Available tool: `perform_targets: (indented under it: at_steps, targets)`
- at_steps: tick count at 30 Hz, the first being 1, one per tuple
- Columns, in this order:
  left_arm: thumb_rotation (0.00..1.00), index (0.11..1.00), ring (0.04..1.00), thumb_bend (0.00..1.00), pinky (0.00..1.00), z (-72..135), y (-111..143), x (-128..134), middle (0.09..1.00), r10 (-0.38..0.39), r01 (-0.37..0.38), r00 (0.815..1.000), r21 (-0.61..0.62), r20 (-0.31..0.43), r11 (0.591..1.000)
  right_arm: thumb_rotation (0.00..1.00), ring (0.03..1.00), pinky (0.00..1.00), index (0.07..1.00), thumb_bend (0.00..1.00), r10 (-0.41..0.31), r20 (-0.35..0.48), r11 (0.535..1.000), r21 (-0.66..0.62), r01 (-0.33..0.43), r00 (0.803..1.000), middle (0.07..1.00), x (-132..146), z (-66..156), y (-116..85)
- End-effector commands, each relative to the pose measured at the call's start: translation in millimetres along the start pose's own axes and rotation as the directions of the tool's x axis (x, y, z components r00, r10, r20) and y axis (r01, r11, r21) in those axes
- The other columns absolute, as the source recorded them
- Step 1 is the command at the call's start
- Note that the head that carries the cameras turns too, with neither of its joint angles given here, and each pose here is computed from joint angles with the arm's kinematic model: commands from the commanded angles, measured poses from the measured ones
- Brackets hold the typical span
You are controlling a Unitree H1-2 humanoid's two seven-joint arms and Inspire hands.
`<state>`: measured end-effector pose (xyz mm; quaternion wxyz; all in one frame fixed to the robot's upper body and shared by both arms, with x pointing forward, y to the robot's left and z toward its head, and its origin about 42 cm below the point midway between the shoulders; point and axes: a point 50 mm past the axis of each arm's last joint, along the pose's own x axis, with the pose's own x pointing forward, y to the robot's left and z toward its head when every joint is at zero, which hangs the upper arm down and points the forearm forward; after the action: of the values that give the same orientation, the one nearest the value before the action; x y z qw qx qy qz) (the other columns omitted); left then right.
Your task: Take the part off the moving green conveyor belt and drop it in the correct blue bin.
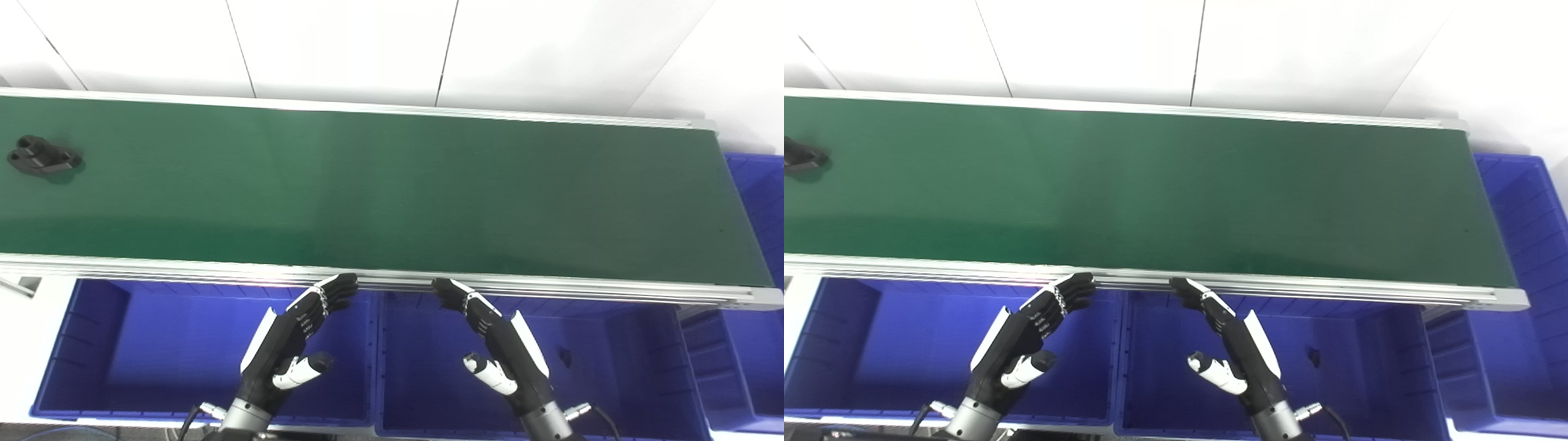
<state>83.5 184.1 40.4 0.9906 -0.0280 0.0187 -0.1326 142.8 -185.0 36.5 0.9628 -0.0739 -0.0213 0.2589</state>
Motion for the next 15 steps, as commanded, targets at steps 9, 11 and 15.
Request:
perform_targets:
  at_steps: [9,11,15]
  targets:
    - [0.75,0.808,0.842,0.89,0.81,6.3,-0.4,-0.2,0.831,-0.006,0.006,0.999,0.006,0.043,1.0,0.86,0.85,0.82,0.834,0.76,-0.008,0.069,1.0,0.004,0.008,0.998,0.861,5.6,8.8,0.9]
    - [0.75,0.808,0.843,0.89,0.81,6.2,-0.4,-0.3,0.831,-0.009,0.008,0.999,0.007,0.042,1.0,0.86,0.849,0.82,0.833,0.76,-0.008,0.069,1.0,0.003,0.008,0.998,0.86,5.6,8.8,0.8]
    - [0.75,0.816,0.852,0.89,0.83,5.2,-0.1,0.8,0.836,-0.015,0.014,0.999,0.007,0.041,1.0,0.86,0.855,0.82,0.837,0.76,-0.004,0.067,1.0,-0.002,0.005,0.998,0.864,5.0,8.4,0.4]
